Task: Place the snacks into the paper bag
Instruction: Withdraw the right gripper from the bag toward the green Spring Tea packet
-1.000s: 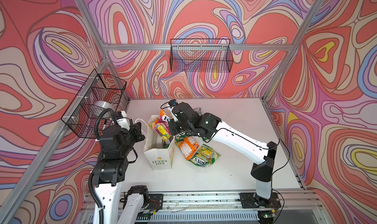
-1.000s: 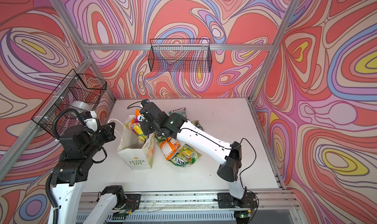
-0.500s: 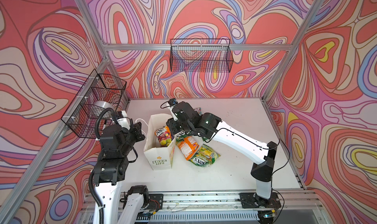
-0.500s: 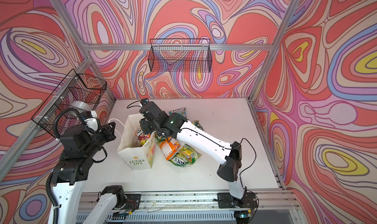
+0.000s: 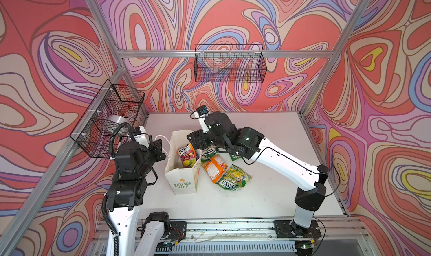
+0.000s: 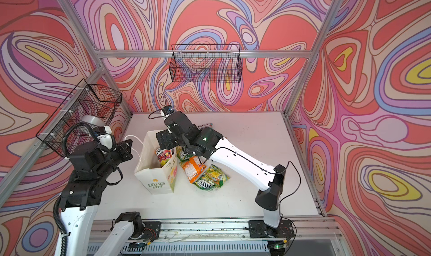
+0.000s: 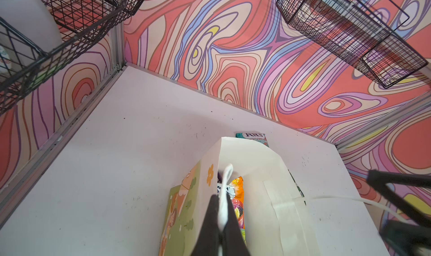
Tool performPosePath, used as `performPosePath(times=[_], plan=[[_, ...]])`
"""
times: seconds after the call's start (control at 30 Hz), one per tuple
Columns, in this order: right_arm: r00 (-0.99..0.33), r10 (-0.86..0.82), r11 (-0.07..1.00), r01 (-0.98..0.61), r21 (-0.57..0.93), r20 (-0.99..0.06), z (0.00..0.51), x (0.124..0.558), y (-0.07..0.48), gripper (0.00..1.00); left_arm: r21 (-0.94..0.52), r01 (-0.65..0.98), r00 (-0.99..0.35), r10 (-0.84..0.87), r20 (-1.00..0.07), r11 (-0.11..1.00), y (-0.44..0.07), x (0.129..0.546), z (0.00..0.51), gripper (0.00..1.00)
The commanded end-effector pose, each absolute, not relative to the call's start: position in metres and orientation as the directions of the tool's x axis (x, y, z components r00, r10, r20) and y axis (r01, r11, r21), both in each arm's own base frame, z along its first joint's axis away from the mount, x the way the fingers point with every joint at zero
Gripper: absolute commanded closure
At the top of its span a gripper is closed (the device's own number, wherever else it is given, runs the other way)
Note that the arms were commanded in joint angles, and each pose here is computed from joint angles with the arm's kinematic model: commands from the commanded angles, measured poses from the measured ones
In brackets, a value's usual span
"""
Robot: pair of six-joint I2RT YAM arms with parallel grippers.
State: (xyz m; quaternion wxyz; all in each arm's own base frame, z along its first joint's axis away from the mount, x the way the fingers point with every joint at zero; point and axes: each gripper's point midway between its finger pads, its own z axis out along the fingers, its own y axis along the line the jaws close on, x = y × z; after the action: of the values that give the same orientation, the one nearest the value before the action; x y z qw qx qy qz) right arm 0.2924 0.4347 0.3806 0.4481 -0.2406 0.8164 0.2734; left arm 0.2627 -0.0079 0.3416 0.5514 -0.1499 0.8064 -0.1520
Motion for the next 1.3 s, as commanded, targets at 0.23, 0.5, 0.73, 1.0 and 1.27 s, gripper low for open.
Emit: performPosePath(times=[0.23,0.5,0.73,1.0,1.27], plan=[[-0.361,-0.044,0.875,-0.463,0.139,-0.931,0.427,0.29,0.34,0.01,-0.401,-0.069,-0.361,-0.398,-0.843,0.913,-0.01,0.263,0.337,1.0],[-0.55,0.084,0.938,-0.237,0.252,-0.831,0.366,0.312,0.243,0.02,-0.402,-0.069,-0.365,-0.398,-0.842,0.913,-0.01,0.264,0.337,1.0],[-0.768,0.179,0.94,-0.051,0.337,-0.615,0.247,0.304,0.186,0.02,-0.404,-0.062,-0.37,-0.397,-0.84,0.913,-0.012,0.264,0.337,1.0],[-0.862,0.312,0.848,0.063,0.527,-0.399,0.139,0.277,0.172,0.02,-0.4,-0.067,-0.368,-0.396,-0.841,0.914,-0.011,0.264,0.336,1.0],[-0.897,0.369,0.764,0.144,0.629,-0.244,0.081,0.261,0.186,0.02,-0.403,-0.06,-0.375,-0.394,-0.839,0.913,-0.013,0.265,0.335,1.0]])
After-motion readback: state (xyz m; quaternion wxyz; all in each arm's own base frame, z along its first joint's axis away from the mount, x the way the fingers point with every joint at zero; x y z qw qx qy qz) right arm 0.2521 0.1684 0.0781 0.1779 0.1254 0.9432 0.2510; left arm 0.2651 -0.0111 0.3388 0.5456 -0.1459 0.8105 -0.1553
